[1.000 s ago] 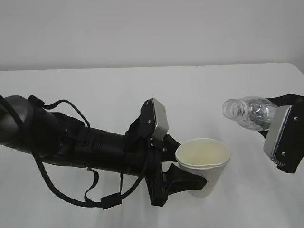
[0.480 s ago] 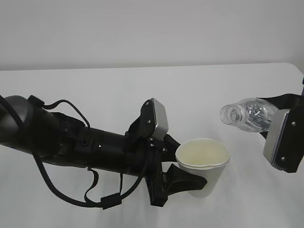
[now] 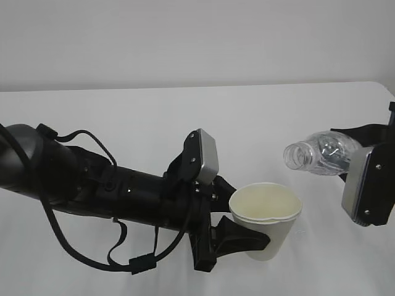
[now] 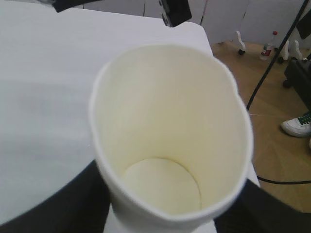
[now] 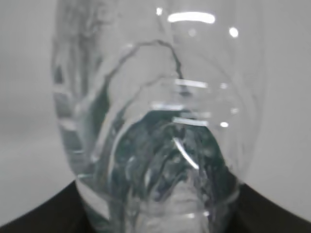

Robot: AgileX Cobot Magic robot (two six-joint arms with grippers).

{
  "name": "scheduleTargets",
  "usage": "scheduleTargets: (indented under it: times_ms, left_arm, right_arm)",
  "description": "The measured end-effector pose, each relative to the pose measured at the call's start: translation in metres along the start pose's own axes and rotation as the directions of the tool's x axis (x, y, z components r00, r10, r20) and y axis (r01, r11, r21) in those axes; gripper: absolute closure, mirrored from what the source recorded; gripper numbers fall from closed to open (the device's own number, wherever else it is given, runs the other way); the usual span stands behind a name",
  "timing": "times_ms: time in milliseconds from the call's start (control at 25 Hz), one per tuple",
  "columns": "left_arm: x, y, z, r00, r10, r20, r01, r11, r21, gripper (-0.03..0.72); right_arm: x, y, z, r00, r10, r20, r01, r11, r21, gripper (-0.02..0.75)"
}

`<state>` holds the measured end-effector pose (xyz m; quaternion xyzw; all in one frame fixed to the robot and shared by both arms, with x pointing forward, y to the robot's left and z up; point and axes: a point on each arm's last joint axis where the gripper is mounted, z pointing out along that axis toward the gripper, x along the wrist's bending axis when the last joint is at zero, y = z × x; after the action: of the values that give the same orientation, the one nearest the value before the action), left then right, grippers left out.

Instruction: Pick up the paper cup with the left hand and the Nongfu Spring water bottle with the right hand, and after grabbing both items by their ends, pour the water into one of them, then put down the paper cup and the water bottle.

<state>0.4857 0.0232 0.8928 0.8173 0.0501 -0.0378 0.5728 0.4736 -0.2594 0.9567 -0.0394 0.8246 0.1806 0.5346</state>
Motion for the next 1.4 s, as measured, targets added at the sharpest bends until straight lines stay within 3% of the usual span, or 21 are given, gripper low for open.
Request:
scheduleTargets:
  times_ms: [920,1400]
  left_arm:
    - [-0.0004,0.0,0.0,1.0,0.002,0.004,-0.002,1.0,0.0,0.259]
    - [-0.0089,0.002,0.007,0.999,0.014,0.033,-0.014,1.0,0.001,0.259]
  right_arm:
    - [0.0005,0.0023,0.0019,0.997,-0.071,0.013,0.071,0.997,-0.033,0.352]
    - [-0.0008,0.0025,0.0023,0.99,-0.138,0.02,0.138,0.99,-0.034,0.353]
